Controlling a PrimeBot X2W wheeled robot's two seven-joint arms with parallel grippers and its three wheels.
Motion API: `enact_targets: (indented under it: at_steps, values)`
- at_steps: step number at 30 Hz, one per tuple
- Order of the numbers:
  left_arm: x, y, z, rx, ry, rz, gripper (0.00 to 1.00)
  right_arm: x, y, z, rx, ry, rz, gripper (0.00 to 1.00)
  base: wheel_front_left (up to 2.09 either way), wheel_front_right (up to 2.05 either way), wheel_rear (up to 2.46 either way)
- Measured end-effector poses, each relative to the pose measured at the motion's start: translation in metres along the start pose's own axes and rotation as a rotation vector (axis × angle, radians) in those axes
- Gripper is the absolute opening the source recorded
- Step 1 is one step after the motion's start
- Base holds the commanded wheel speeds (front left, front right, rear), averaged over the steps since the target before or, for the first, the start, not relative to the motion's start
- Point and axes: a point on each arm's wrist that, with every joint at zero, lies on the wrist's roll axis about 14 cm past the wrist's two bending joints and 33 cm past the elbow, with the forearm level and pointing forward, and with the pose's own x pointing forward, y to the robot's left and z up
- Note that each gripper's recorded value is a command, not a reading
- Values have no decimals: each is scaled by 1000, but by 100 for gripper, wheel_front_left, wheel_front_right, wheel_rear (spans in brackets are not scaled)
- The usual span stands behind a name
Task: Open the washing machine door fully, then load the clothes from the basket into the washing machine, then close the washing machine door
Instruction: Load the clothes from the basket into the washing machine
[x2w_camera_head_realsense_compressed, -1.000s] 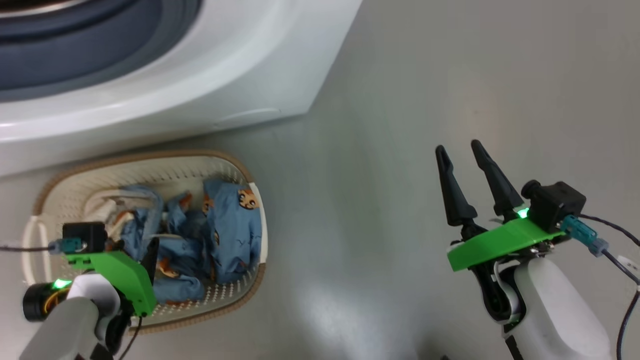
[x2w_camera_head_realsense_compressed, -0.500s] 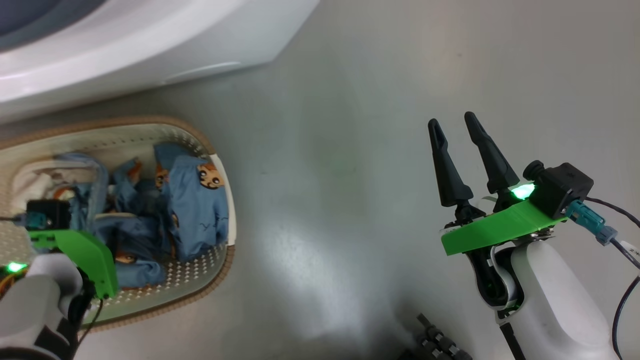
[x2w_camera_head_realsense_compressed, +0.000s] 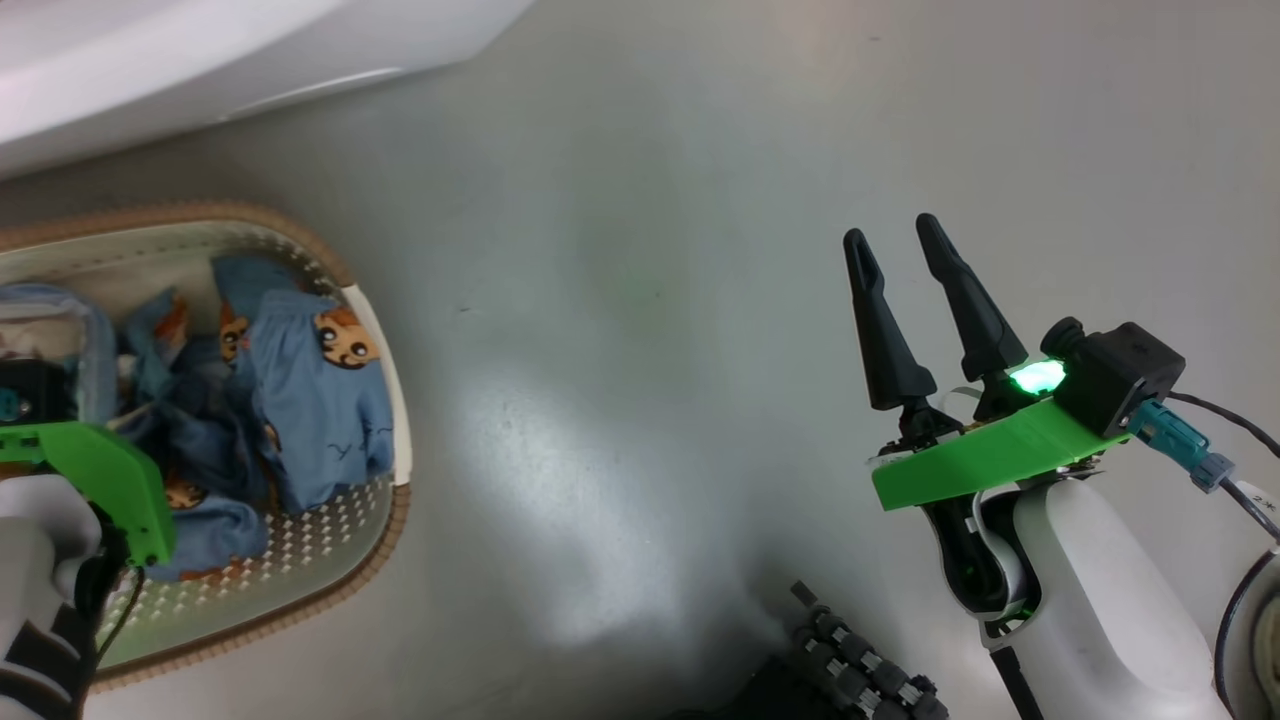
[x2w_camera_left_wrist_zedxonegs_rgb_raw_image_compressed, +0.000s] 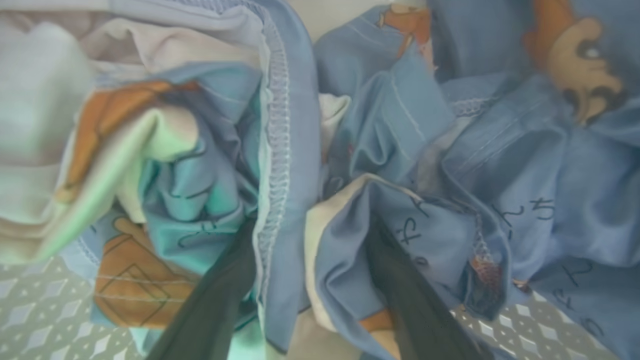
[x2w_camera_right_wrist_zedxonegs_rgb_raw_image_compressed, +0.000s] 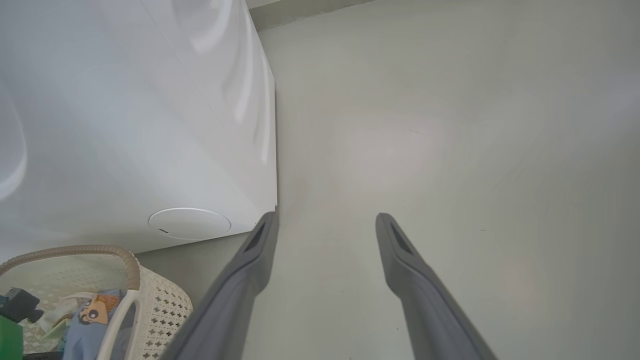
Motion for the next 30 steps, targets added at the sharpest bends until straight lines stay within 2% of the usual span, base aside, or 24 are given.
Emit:
enact_targets:
  at_steps: [5, 6, 7, 8, 18, 30]
  values:
    - [7, -4, -5, 4, 30, -9, 100, -1, -5, 1, 5, -4, -16, 100, 0, 0, 0]
    - [7, -5, -4, 5, 24, -9, 75, -1, -5, 1, 5, -4, -16, 100, 0, 0, 0]
    - [7, -5, -2, 4, 14, -9, 14, -1, -6, 2, 5, -5, -17, 100, 0, 0, 0]
    - [7, -5, 0, 4, 7, -9, 0, -1, -6, 2, 5, -6, -17, 100, 0, 0, 0]
    - [-4, -6, 17, -26, -56, -29, 0, -3, 0, 11, 11, -29, -4, 100, 0, 0, 0]
    - [-47, -24, 23, -98, -186, -77, 0, -10, 17, 41, 27, -100, 39, 100, 0, 0, 0]
